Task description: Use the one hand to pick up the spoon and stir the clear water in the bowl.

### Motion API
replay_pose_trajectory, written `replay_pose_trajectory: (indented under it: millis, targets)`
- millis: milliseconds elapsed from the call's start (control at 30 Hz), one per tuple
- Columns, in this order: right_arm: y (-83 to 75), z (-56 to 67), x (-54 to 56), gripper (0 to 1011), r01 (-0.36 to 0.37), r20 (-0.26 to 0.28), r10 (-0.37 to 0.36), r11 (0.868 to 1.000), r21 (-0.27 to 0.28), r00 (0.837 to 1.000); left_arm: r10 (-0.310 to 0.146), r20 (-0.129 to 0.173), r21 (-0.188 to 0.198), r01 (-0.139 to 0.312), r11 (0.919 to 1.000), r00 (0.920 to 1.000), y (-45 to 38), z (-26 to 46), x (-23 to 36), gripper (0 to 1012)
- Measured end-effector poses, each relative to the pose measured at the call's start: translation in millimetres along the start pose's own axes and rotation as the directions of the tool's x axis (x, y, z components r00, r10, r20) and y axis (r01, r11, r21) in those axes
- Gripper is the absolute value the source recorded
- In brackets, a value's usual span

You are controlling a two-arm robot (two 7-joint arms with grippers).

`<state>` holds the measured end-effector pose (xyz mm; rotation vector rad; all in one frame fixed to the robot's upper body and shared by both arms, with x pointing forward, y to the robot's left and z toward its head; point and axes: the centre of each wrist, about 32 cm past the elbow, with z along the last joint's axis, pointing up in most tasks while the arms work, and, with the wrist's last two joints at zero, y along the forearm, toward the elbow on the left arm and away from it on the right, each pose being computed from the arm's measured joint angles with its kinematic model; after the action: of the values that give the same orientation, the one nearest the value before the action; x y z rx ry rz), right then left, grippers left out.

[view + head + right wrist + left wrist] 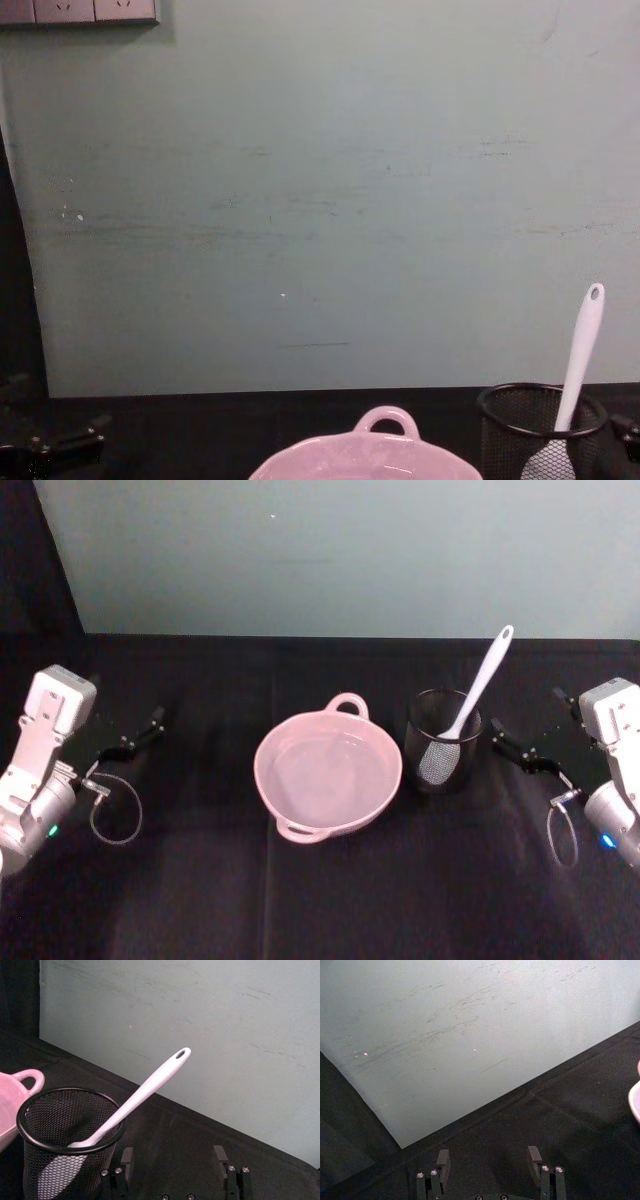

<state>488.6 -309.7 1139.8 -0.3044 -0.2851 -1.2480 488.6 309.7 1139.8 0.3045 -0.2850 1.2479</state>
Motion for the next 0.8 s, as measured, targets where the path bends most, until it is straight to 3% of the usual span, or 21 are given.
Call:
replay_pose_trajectory:
  millis: [800]
  targets:
    - [0.0, 0.0, 0.0, 1002, 0.0, 0.0, 0.0, 1.0, 0.0, 1.0, 0.0, 0.0, 0.0, 0.0, 1.0, 1.0, 0.0, 0.0, 0.0, 1011]
